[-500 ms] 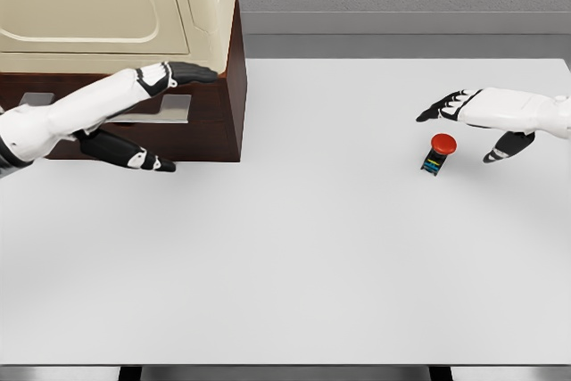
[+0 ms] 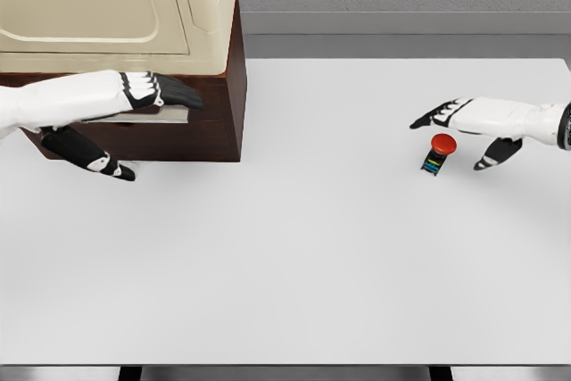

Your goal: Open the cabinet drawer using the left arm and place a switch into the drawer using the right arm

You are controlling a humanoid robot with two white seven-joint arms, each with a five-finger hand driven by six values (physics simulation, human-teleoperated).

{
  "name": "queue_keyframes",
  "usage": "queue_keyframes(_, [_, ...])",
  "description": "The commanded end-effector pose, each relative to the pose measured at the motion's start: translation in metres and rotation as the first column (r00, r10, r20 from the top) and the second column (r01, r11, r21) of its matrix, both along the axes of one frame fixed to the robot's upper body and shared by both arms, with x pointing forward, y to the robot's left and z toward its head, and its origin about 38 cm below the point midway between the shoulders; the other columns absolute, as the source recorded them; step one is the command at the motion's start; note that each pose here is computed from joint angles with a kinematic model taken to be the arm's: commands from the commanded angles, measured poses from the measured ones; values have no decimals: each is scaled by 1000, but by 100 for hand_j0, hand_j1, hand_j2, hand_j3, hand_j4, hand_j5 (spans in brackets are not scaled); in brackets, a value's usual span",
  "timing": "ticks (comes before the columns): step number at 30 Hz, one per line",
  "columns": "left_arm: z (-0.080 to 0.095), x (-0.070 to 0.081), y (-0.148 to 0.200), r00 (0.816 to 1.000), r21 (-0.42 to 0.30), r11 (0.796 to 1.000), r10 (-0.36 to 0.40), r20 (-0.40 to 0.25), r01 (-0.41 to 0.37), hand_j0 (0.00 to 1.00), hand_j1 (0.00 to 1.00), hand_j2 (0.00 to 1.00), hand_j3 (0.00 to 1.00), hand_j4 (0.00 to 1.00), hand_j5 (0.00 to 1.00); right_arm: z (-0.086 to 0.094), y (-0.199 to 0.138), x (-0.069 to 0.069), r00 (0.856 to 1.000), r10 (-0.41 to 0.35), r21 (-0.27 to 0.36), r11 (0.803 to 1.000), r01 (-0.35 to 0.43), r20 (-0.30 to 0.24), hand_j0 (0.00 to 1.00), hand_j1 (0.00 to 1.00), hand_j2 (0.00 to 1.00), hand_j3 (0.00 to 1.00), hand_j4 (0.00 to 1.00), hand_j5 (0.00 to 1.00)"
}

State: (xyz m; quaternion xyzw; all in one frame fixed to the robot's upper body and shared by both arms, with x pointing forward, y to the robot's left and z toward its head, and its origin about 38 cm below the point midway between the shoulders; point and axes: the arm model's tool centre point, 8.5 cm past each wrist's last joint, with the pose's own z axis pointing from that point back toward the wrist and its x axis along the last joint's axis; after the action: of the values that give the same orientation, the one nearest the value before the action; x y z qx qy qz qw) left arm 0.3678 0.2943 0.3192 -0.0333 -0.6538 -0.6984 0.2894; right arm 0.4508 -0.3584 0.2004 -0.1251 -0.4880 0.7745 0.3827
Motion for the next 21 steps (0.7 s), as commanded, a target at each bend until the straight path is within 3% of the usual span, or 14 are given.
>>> queue_keyframes(1, [-2,-6,7,997,44,999,-26,-76,30,100,100,100,100,100,100,-9,2,3,1000,-13,15,1000,13,-20,100,100,100,100,100,100])
queue_keyframes(5, [6,-7,17,995,-11,1000,6,-99,-7,100,100,100,100,100,100,-17,5,3,999,-11,15,1000,11,-39,100,100,100,100,100,100])
queue_keyframes(8, [0,5,23,975,28,989,145,-169,-142,100,100,100,100,100,100,-24,5,8,998,-28,26,999,29,-55,99,99,99,99,99,99])
queue_keyframes(11, [-2,13,27,954,35,972,233,-186,-231,100,100,100,100,100,100,-30,3,13,997,-47,16,999,48,-63,97,97,97,97,97,97])
queue_keyframes(15, [2,13,28,956,30,972,236,-177,-234,100,100,100,100,100,100,-34,2,19,995,-67,10,998,68,-68,97,97,97,97,97,97])
queue_keyframes(21, [-8,14,31,937,26,964,265,-229,-266,100,100,100,100,100,100,-31,7,20,997,-52,-3,999,52,-58,91,91,91,91,91,91])
